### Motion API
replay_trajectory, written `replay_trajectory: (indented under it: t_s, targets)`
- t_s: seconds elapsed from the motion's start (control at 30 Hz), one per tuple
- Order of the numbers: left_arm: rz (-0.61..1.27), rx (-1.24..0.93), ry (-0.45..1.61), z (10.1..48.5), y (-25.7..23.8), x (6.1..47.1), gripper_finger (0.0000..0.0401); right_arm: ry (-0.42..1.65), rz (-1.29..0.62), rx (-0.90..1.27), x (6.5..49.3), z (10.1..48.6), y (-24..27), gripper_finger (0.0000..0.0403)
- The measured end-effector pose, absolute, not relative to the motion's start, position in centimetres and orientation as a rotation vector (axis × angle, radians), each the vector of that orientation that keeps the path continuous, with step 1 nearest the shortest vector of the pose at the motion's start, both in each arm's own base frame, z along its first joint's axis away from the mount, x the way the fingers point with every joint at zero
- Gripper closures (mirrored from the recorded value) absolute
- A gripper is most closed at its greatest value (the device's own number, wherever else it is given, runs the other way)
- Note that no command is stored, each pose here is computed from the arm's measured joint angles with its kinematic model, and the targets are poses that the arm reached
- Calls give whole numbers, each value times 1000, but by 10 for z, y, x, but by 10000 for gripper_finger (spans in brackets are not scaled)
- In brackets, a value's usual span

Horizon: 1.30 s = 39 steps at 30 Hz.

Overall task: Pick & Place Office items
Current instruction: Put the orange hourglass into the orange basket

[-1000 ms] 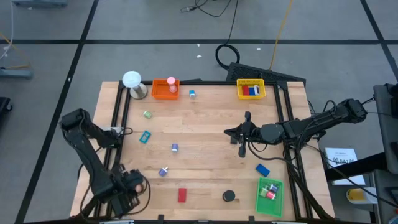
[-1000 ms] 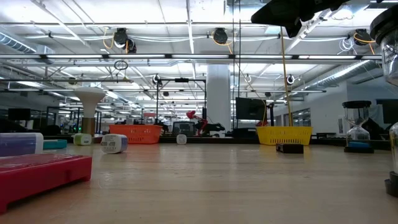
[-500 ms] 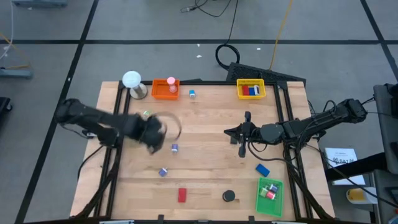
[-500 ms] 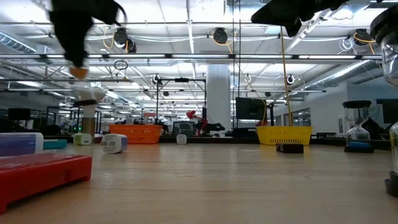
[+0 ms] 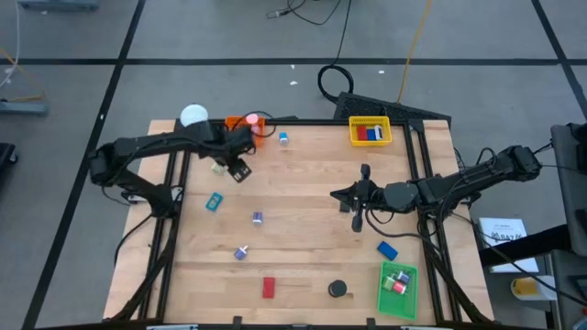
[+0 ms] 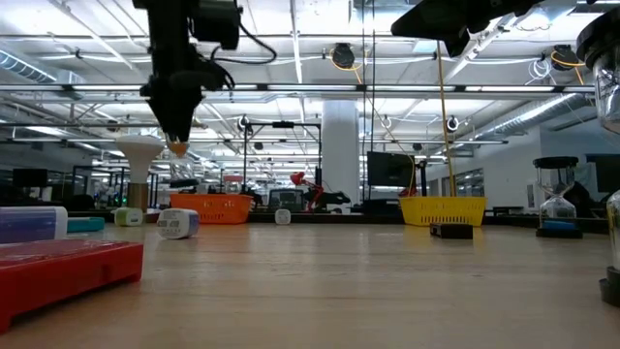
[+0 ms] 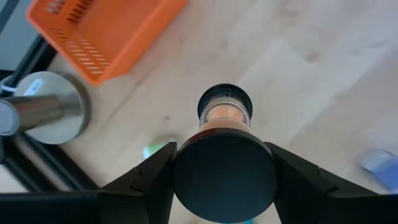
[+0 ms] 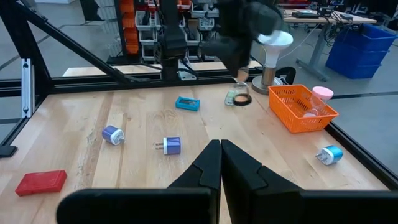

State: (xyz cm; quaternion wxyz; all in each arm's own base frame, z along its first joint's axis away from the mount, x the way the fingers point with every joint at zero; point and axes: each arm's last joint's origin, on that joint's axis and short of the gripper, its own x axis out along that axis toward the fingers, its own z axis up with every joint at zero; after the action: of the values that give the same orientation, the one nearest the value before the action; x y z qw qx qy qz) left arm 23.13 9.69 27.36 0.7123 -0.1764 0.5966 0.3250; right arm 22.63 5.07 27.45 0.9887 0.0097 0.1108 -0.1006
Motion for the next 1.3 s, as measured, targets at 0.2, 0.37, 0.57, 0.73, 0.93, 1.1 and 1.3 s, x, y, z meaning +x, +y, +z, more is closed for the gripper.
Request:
replay_trajectory:
  t_s: [0.2,0.37,0.57,0.73,0.93,1.1,1.3]
  targets:
    - [755,-424,1370,257,124,234,189,220,-202,20,226,275,51,399]
    - [774,-450,1409,242,139,238,189,220,-201,20,226,275,51,399]
    - [766,-459,1429,229,149,245,189,220,-202,20,226,275,51,399]
    - [783,-478,1429,227,153,243,189,220,-202,20,226,275,51,399]
    - [760,-527,1419,227,155,242,189,220,-202,20,226,275,51,399]
    - [753,-524,1396,227,156,244,188,221,-202,20,226,275,51,399]
    - [754,-521,1377,227,157,245,163,220,-202,20,226,275,51,399]
